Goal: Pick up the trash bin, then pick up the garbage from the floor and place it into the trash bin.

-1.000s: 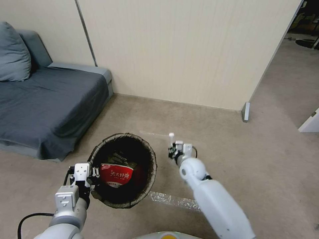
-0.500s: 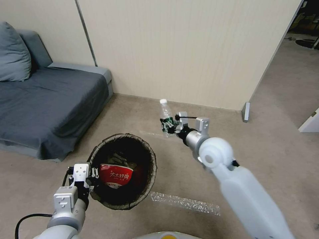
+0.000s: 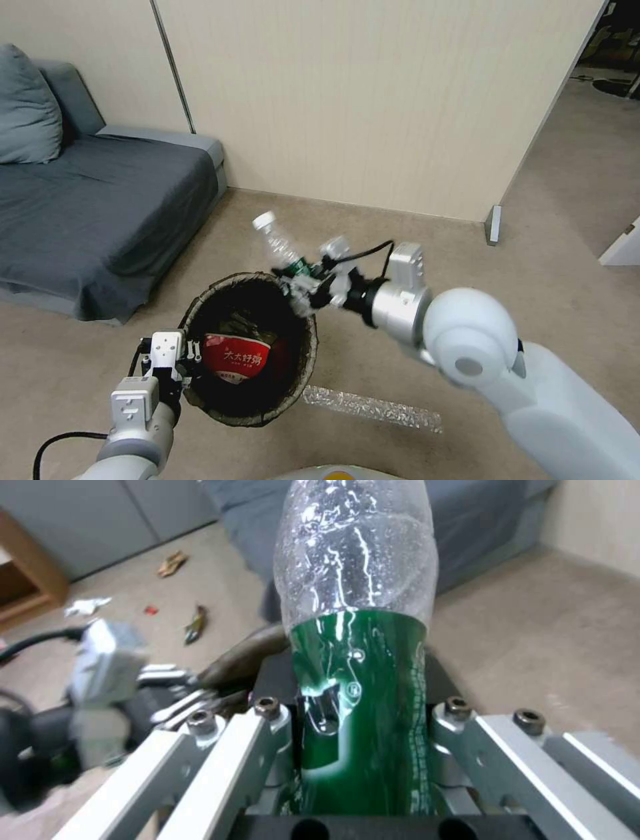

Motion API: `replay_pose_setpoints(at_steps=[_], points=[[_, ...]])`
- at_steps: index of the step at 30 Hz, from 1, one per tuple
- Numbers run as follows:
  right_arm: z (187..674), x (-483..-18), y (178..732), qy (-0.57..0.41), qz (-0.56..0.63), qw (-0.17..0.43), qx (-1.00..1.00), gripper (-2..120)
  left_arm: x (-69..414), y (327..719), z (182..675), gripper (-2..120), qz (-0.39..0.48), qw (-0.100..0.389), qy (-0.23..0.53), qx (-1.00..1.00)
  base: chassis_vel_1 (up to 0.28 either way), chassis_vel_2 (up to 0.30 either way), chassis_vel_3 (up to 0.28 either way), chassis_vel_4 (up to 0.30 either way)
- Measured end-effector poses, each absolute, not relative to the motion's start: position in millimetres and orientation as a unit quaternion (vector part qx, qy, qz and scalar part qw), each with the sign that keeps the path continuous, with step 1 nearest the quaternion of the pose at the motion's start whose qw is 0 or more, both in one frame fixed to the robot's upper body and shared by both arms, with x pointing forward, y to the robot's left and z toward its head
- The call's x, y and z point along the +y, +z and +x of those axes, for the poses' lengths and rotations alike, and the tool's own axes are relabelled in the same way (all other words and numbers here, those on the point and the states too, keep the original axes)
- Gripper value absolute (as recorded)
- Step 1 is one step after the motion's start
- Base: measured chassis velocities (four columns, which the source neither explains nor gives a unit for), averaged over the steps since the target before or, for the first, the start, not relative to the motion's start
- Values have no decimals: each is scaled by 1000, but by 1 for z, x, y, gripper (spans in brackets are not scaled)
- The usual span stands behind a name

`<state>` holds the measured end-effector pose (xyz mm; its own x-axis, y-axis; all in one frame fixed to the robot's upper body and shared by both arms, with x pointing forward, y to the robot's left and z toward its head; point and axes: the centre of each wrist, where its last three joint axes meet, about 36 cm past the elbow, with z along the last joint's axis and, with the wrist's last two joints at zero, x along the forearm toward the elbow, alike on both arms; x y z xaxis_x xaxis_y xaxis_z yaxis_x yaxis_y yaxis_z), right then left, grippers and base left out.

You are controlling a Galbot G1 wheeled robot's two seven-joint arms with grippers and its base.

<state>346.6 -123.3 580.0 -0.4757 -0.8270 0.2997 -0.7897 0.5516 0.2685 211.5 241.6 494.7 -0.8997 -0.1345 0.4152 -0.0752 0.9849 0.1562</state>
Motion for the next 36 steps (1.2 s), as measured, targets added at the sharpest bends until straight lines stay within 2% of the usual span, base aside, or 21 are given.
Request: replay_pose_setpoints(at_steps=[12, 17, 23, 25, 28, 29, 36], points=[[318, -93, 553, -36, 483, 256, -836, 21, 242, 494, 212, 1, 55, 220, -68, -972, 0, 0, 0, 0], [315, -83, 545, -29, 477, 262, -838, 21, 241, 494, 212, 1, 56, 220, -67, -972, 0, 0, 0, 0], [311, -65, 540, -26, 454, 264, -851, 44, 242, 494, 212, 1, 56, 220, -68, -972, 0, 0, 0, 0], [311, -62, 539, -28, 454, 264, -851, 46, 242, 494, 212, 1, 57, 219, -68, -972, 0, 0, 0, 0], [310, -56, 543, -32, 457, 259, -850, 63, 242, 495, 212, 1, 58, 219, -68, -972, 0, 0, 0, 0], [310, -56, 543, -32, 457, 259, -850, 63, 242, 495, 212, 1, 58, 219, -68, -972, 0, 0, 0, 0], [318, -67, 563, -25, 460, 231, -857, 92, 242, 495, 213, 1, 59, 221, -61, -971, 0, 0, 0, 0]])
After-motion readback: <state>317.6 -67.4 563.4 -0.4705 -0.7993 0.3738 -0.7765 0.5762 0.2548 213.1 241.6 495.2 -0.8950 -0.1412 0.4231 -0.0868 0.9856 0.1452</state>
